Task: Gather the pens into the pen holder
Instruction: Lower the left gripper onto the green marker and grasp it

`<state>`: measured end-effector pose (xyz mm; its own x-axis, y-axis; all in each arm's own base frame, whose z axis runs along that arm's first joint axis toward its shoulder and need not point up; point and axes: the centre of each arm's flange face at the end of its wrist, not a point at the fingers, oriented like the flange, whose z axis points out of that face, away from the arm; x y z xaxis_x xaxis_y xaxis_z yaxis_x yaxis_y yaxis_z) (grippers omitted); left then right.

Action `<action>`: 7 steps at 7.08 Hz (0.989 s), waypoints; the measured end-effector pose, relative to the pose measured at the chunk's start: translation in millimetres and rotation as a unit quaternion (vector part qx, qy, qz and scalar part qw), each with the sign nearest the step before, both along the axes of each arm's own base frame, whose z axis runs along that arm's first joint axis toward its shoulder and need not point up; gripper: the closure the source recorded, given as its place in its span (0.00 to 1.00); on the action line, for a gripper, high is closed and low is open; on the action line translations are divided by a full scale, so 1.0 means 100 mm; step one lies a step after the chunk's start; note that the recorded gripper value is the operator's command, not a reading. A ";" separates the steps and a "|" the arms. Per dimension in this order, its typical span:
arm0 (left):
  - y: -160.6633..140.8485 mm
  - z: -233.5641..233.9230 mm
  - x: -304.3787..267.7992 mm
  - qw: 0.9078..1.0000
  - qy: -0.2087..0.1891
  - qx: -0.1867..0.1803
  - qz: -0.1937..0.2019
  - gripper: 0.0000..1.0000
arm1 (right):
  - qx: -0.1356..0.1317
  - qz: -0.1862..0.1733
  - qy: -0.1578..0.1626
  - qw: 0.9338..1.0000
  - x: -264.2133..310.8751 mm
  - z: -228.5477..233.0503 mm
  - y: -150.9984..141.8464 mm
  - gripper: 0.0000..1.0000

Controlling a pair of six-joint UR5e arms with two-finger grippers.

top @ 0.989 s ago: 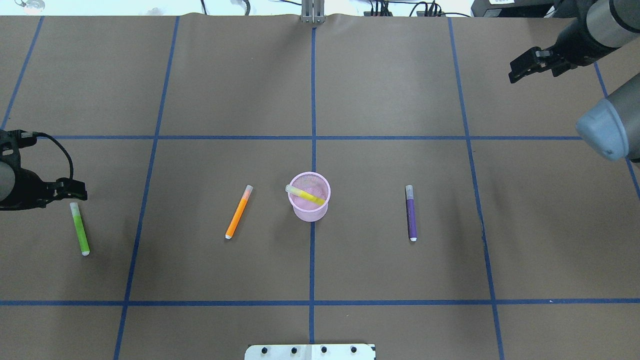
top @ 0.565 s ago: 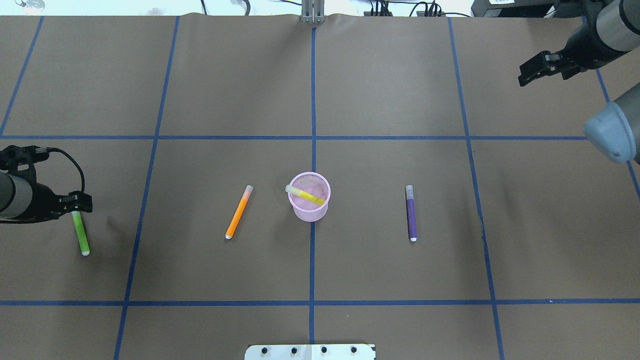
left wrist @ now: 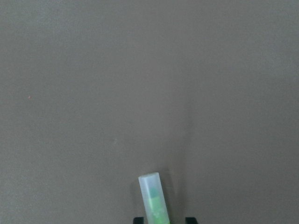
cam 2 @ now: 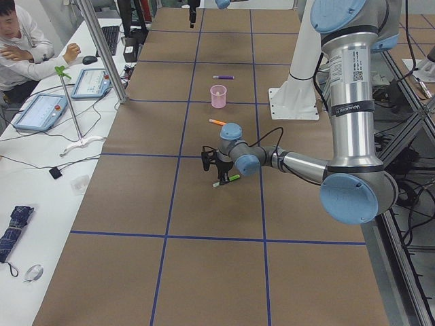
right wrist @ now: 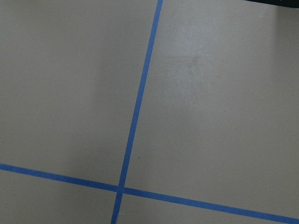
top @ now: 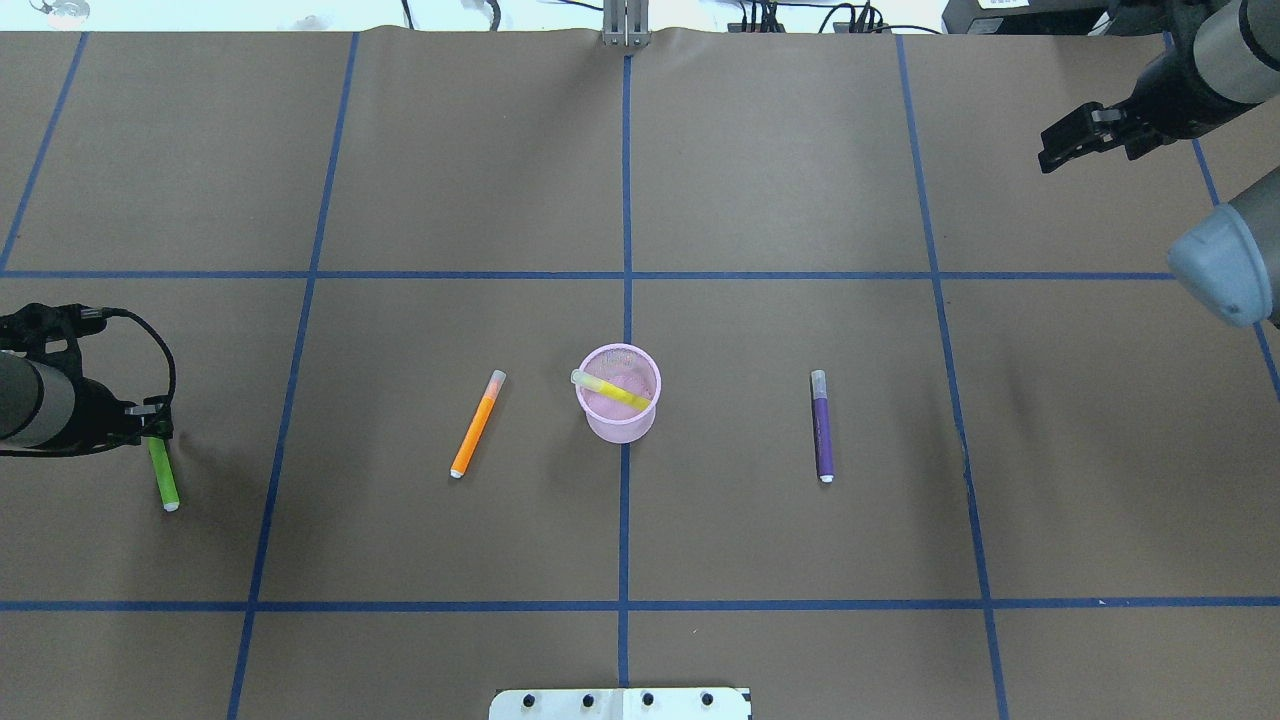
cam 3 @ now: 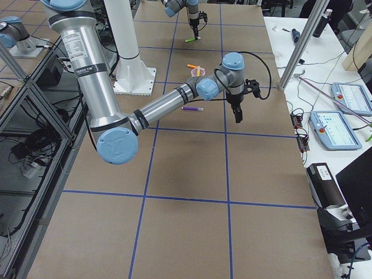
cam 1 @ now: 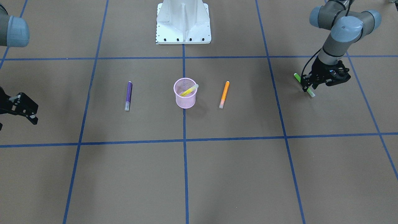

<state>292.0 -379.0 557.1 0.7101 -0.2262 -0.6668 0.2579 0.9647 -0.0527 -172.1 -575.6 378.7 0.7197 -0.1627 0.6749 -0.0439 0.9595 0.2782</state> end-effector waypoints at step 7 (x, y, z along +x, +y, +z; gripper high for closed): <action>0.02 0.05 0.04 1.000 -0.004 -0.002 0.005 0.63 | -0.003 0.002 0.004 1.000 0.01 0.06 0.01 0.00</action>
